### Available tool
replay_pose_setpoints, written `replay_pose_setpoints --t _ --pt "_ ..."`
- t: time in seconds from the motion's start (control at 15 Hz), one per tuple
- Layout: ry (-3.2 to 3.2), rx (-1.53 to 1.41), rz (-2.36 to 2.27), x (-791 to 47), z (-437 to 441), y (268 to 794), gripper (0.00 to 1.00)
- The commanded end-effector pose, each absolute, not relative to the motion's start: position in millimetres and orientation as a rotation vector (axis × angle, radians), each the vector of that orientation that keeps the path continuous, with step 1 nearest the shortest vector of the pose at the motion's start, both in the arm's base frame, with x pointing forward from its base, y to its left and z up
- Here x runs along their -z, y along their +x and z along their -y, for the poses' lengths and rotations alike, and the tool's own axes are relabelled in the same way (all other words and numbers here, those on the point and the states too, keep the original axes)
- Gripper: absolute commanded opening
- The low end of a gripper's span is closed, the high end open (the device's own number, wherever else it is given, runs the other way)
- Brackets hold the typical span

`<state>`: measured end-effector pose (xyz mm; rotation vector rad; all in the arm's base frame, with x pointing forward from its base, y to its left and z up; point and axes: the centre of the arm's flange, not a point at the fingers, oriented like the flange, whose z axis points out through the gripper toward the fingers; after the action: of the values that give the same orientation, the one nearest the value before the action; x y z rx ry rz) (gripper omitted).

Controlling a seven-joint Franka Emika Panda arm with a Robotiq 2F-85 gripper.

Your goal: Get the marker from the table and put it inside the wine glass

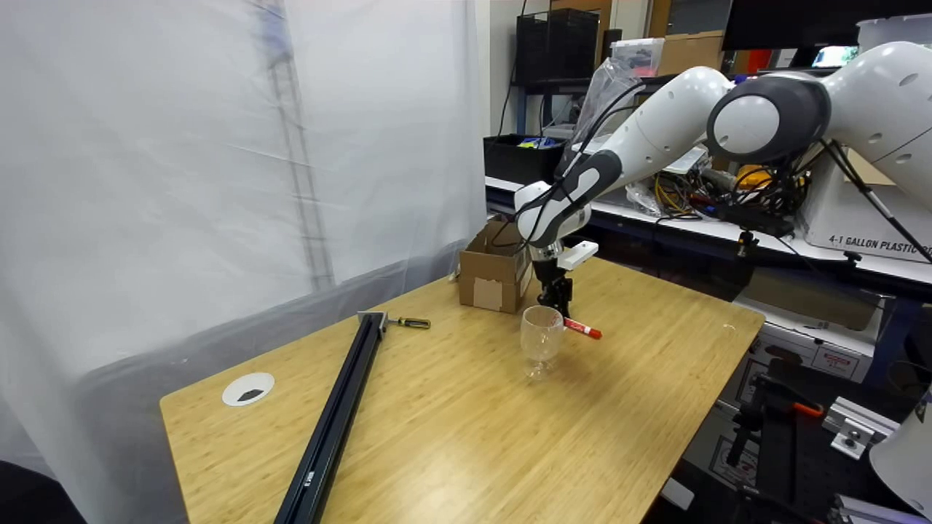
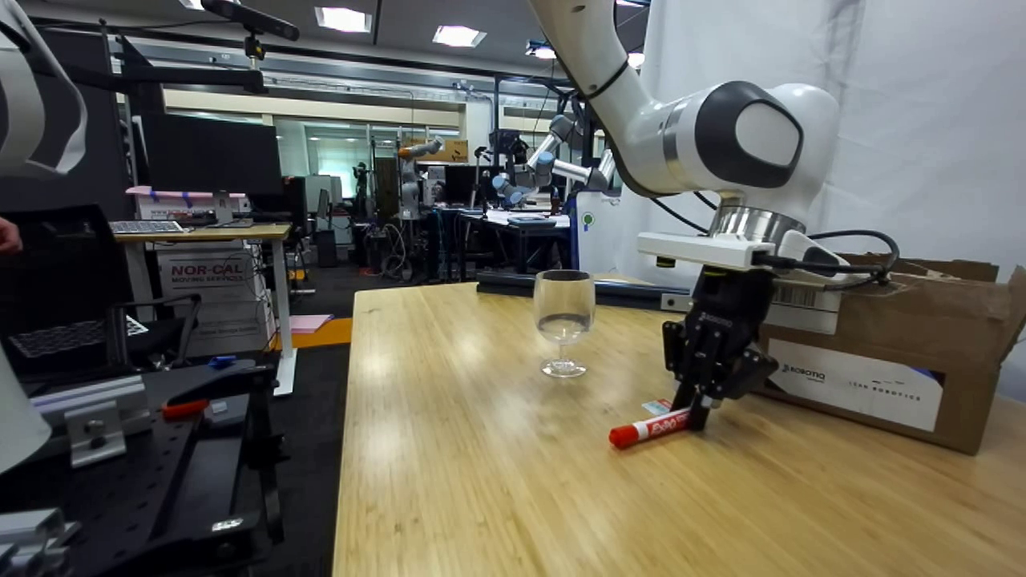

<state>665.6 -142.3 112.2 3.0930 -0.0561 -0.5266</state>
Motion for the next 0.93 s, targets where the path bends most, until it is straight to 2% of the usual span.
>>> replay_pose_setpoints --t 0.0,0.47,0.87 --pt "3.066 0.558 0.111 -139 145 650 0.05" --pt "2.988 0.604 0.147 -210 126 633 0.05" --pt "2.938 0.495 0.135 -271 98 615 0.05"
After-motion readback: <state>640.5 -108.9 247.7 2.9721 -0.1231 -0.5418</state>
